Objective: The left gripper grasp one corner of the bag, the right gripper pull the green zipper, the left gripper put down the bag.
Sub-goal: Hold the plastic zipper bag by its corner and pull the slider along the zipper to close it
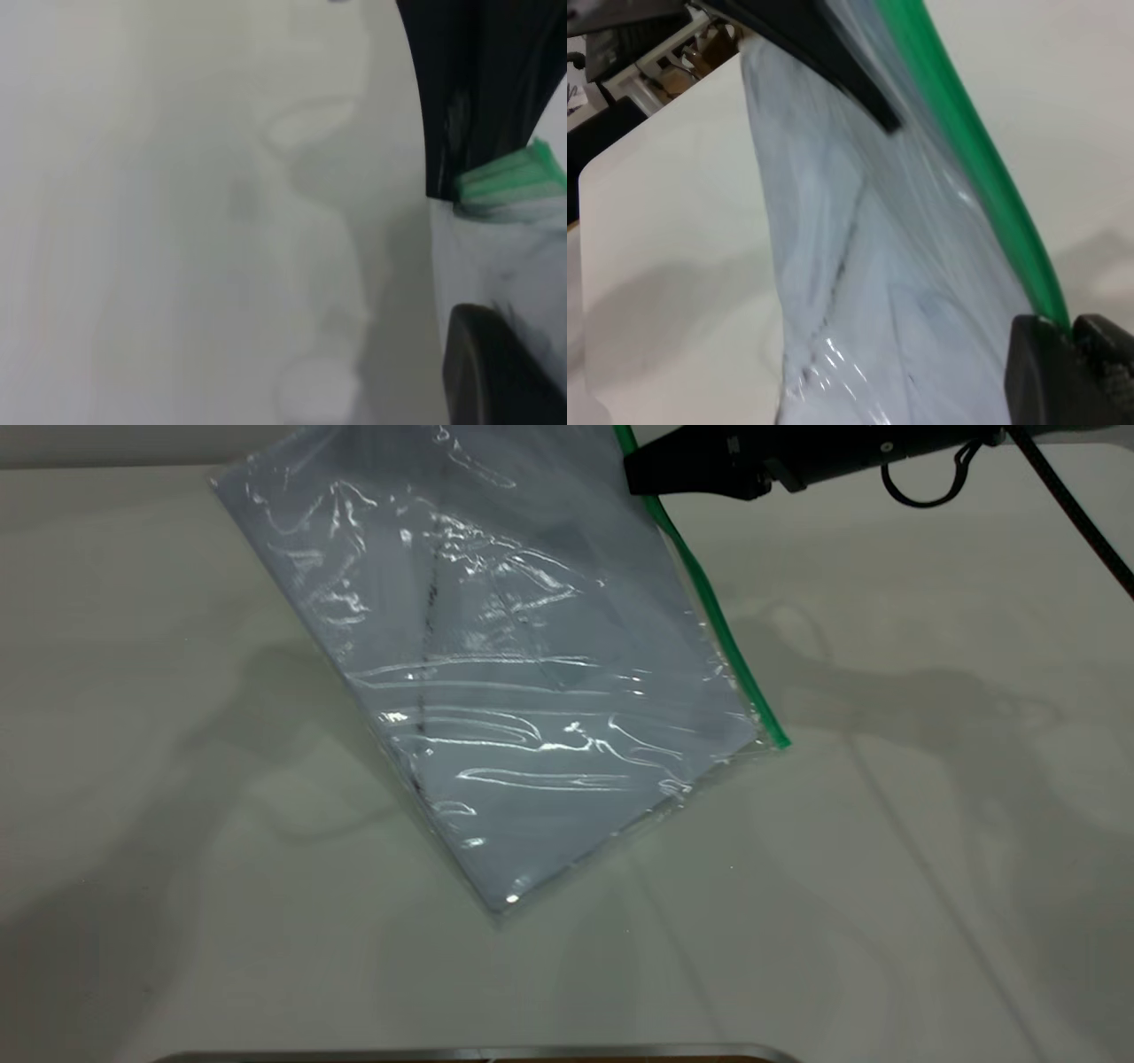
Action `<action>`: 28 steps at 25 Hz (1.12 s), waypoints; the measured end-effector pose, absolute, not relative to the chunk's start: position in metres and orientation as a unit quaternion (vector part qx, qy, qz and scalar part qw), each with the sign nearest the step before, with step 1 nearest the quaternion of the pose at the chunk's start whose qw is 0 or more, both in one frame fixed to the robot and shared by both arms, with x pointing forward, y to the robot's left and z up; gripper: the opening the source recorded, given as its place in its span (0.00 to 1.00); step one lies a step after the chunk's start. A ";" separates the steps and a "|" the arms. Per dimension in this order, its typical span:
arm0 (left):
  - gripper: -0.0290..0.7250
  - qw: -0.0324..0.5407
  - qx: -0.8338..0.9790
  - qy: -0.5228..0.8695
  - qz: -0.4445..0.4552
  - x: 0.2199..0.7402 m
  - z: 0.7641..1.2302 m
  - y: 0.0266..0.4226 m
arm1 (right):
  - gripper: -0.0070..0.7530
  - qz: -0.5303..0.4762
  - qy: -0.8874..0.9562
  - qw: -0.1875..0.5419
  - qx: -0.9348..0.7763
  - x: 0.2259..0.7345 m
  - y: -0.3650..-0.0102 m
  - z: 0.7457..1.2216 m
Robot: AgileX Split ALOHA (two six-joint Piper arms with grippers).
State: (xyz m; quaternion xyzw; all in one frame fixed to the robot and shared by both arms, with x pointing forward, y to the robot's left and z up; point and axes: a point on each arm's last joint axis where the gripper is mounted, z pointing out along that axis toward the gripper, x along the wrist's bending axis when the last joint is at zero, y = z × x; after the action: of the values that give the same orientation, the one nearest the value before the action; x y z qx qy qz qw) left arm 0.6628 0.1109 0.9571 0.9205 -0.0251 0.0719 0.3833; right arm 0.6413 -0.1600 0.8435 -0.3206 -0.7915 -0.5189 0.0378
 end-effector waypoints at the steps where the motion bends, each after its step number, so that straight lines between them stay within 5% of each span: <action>1: 0.11 0.392 0.917 -0.022 0.075 0.664 0.959 0.113 | 0.06 -0.517 -0.791 0.040 -0.325 0.642 -0.161 0.841; 28: 0.11 0.416 0.898 0.007 0.140 0.679 0.977 0.132 | 0.06 -0.339 -0.854 0.079 -0.386 0.629 -0.205 0.786</action>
State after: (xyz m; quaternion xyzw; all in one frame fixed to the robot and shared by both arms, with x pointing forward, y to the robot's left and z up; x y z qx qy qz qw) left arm 0.6789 0.1322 0.9770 0.8982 0.0074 0.1405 0.4165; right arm 0.6292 -0.2046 0.7865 -0.3862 -0.8540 -0.3395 0.0792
